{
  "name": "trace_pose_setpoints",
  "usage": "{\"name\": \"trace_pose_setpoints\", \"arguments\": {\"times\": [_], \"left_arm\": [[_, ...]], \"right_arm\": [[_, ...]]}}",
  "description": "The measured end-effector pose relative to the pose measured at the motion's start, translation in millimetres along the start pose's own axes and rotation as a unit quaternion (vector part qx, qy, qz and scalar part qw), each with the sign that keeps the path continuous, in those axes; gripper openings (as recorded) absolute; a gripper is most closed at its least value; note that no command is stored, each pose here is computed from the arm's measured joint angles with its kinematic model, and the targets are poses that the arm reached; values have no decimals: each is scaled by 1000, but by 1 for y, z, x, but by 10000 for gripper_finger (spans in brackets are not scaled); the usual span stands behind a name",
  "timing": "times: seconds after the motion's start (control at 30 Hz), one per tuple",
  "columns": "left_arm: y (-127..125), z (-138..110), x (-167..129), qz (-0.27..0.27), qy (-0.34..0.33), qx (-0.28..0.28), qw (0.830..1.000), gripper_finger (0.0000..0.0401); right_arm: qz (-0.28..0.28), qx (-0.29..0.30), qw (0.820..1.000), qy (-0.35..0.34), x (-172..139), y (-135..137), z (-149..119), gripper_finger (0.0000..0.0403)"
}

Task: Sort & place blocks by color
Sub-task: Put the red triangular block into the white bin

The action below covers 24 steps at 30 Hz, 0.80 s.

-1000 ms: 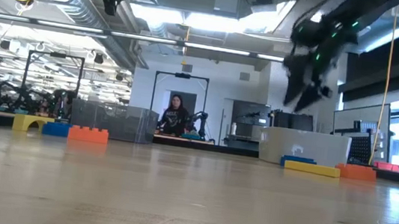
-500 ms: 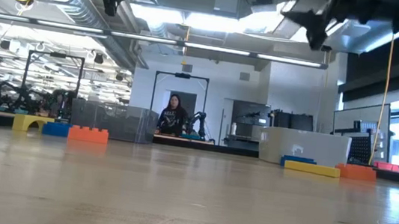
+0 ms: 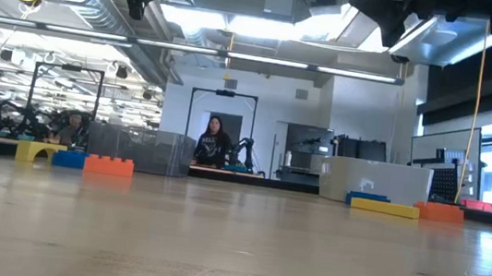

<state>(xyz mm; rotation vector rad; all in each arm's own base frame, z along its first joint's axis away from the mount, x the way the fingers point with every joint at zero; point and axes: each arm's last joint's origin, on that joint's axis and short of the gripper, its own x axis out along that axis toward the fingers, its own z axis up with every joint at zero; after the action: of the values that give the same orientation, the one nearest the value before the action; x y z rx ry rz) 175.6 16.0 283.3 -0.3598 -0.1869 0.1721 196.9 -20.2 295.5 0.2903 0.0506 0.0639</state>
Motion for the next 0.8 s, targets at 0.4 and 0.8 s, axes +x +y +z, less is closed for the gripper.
{"name": "trace_pose_setpoints", "arguments": {"times": [0.4, 0.8], "left_arm": [[0, 0, 0, 4, -1, 0, 1000, 206], [0, 0, 0, 4, -2, 0, 1000, 206]], "right_arm": [[1, 141, 988, 66, 0, 7, 7, 274], [-126, 433, 758, 472, -7, 60, -38, 274]]}}
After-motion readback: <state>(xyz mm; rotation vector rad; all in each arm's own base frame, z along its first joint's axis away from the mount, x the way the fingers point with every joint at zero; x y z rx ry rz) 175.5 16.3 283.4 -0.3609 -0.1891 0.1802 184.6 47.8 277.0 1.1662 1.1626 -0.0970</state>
